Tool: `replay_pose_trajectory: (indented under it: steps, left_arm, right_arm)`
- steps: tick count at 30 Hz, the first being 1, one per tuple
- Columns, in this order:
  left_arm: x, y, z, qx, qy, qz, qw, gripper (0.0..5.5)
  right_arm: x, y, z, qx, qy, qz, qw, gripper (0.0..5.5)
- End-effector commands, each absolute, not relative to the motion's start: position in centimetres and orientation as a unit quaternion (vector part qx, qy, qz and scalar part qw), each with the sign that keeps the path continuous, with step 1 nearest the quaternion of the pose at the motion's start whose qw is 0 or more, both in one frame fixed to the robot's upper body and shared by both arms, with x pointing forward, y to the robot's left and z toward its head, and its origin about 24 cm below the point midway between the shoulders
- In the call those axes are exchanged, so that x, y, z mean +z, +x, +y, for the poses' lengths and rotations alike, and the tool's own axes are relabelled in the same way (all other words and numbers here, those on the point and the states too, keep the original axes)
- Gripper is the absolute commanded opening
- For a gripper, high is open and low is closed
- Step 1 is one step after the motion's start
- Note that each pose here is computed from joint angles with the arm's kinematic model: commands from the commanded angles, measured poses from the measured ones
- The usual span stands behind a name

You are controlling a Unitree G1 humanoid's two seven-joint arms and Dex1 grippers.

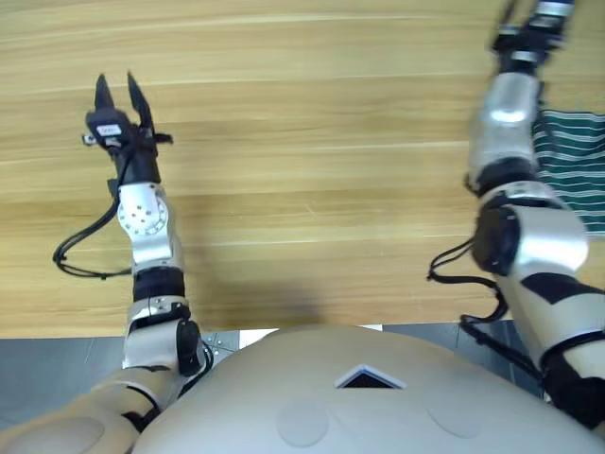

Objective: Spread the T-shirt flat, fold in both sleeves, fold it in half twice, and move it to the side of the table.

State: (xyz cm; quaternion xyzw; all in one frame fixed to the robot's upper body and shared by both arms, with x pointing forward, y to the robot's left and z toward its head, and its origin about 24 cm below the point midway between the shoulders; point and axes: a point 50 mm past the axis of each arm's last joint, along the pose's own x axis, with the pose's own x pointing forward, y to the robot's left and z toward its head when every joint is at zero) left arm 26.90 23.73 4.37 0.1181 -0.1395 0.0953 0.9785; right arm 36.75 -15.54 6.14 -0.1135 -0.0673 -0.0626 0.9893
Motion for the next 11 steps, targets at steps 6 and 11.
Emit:
replay_pose_trajectory:
  steps: [6,11]
  left_arm:
    - [0.2,27.2,20.6,0.049,0.101,-0.068,0.991,3.06]
    - [-0.2,27.2,21.1,0.084,0.091,-0.056,0.991,3.80]
  right_arm:
    - [0.4,32.3,-12.1,0.057,-0.158,-0.029,0.985,3.05]
    - [0.6,32.0,-13.8,0.039,-0.162,-0.042,0.985,3.05]
